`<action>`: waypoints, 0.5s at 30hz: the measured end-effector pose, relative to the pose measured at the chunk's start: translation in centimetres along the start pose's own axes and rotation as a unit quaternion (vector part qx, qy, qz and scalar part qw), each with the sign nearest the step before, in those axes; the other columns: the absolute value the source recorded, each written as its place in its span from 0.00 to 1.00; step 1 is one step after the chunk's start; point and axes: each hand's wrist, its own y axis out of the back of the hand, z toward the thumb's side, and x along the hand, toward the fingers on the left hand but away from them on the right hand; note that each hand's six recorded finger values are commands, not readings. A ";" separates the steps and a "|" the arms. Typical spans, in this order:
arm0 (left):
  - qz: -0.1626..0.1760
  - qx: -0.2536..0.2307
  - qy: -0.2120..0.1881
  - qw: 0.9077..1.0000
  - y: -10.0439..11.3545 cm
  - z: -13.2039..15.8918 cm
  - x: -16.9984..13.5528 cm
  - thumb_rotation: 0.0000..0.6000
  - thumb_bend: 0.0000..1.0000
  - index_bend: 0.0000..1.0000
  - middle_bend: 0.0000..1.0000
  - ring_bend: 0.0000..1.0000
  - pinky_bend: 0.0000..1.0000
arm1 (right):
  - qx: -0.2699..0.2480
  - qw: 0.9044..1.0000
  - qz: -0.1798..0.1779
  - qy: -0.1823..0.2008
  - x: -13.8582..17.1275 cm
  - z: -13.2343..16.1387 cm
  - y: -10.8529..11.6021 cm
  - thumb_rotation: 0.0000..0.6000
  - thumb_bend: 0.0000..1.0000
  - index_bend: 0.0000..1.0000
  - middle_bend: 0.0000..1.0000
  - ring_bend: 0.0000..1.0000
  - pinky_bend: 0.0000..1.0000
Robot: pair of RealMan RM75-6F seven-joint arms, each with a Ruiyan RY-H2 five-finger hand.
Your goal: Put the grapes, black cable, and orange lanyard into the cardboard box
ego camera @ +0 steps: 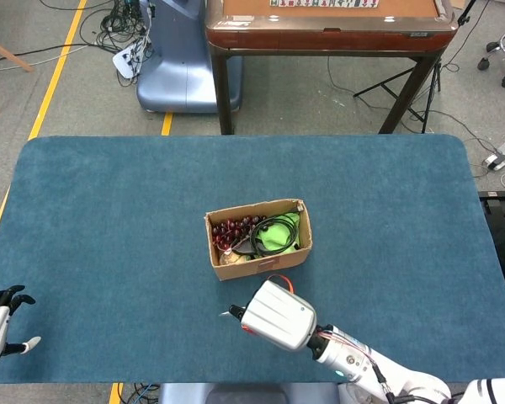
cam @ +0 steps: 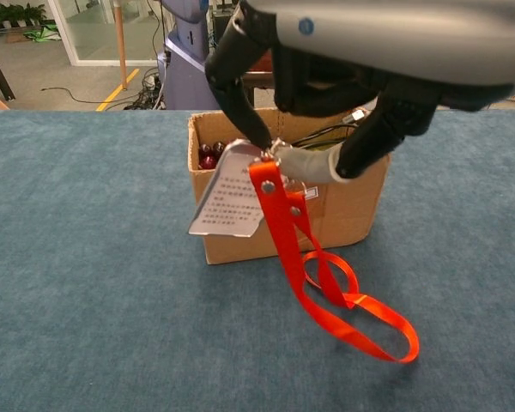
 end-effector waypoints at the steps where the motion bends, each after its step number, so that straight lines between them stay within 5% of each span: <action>1: 0.000 0.001 0.000 1.000 0.0 0.0 0.0 1.00 0.01 0.34 0.17 0.16 0.36 | 0.001 1.000 -0.005 -0.002 -0.1 -0.1 0.3 1.00 0.49 0.64 1.00 1.00 1.00; 15: -0.001 0.001 0.000 1.000 -0.1 0.1 0.0 1.00 0.01 0.34 0.17 0.16 0.36 | 0.004 0.996 -0.063 -0.069 -2.2 -3.6 3.7 1.00 0.49 0.64 1.00 1.00 1.00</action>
